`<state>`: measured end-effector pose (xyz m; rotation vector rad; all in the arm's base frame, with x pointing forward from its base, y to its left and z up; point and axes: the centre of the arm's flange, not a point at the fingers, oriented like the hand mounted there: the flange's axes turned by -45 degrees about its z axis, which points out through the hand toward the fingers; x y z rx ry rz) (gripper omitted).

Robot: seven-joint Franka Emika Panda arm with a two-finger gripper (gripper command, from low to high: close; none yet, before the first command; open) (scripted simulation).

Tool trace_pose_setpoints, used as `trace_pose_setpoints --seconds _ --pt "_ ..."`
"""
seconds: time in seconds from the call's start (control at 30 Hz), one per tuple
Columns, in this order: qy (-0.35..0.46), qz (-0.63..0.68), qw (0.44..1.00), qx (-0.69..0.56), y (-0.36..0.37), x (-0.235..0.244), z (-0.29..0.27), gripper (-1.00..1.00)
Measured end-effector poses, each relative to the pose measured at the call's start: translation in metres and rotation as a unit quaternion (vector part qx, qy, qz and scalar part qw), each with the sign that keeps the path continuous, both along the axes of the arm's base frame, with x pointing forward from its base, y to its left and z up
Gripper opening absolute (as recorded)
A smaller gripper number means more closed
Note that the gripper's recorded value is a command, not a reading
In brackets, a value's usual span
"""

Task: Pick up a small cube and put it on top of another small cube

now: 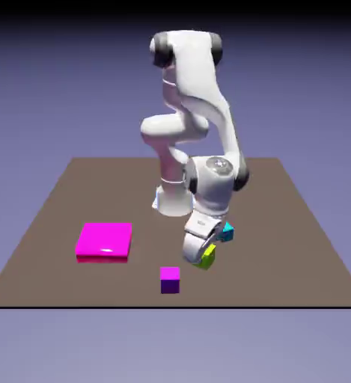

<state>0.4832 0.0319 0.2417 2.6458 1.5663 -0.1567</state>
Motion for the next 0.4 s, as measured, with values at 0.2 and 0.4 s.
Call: trace_pose_setpoints --seconds 0.2,0.4 --pt "0.001 0.005 1.0 0.002 -0.036 -0.006 -0.035 -1.0" --pt "0.0 0.005 1.0 0.002 -0.036 -0.006 -0.032 1.0"
